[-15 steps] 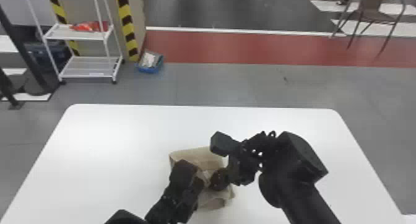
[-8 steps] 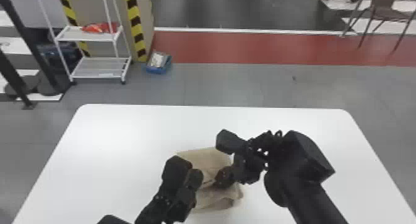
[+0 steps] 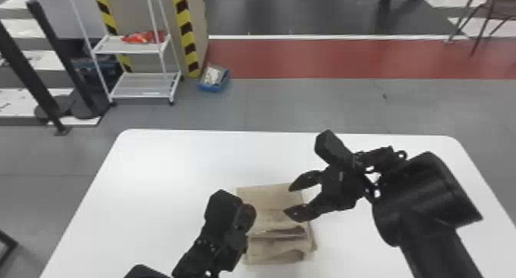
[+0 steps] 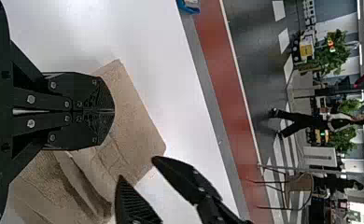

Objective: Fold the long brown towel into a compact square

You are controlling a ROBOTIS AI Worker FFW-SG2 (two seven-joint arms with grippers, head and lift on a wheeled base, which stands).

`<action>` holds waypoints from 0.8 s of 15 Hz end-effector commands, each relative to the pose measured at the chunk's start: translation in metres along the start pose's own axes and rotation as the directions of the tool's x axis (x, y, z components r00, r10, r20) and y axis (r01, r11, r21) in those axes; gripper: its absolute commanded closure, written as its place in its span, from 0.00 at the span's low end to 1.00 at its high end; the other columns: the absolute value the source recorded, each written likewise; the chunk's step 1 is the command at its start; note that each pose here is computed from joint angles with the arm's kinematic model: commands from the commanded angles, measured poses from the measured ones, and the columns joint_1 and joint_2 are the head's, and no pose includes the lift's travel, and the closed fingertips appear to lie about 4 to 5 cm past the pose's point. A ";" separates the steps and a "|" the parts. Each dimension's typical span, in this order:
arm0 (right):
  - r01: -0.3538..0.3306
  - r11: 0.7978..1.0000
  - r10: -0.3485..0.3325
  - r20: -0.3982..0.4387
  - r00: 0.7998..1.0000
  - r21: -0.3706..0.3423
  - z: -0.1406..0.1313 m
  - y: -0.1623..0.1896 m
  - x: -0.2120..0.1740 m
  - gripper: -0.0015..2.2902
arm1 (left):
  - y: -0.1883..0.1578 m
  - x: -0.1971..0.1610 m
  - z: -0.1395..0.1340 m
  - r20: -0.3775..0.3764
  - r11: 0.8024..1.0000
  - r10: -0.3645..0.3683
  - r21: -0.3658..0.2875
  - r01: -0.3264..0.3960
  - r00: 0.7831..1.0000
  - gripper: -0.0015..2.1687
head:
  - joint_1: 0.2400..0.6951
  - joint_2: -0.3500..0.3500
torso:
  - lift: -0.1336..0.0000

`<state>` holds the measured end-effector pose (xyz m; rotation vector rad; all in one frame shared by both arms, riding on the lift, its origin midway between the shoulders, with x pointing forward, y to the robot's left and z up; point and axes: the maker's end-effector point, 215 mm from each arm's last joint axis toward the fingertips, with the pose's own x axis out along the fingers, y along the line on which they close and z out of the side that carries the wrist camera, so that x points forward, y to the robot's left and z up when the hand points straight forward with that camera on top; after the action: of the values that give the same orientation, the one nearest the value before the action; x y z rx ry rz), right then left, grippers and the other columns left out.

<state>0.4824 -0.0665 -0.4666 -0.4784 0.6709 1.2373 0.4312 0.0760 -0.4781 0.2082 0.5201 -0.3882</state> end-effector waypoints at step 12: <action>0.527 0.714 -0.698 0.409 0.588 0.461 -0.066 -0.031 -0.223 0.05 | 0.041 -0.026 0.067 0.345 0.996 0.018 -0.090 0.014 0.939 0.17 | 1.00 0.29 | 1.00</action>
<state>0.4738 -0.2571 -0.3819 -0.0802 0.1918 0.5795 0.4540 0.1002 -0.4203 0.0762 0.2414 -0.3892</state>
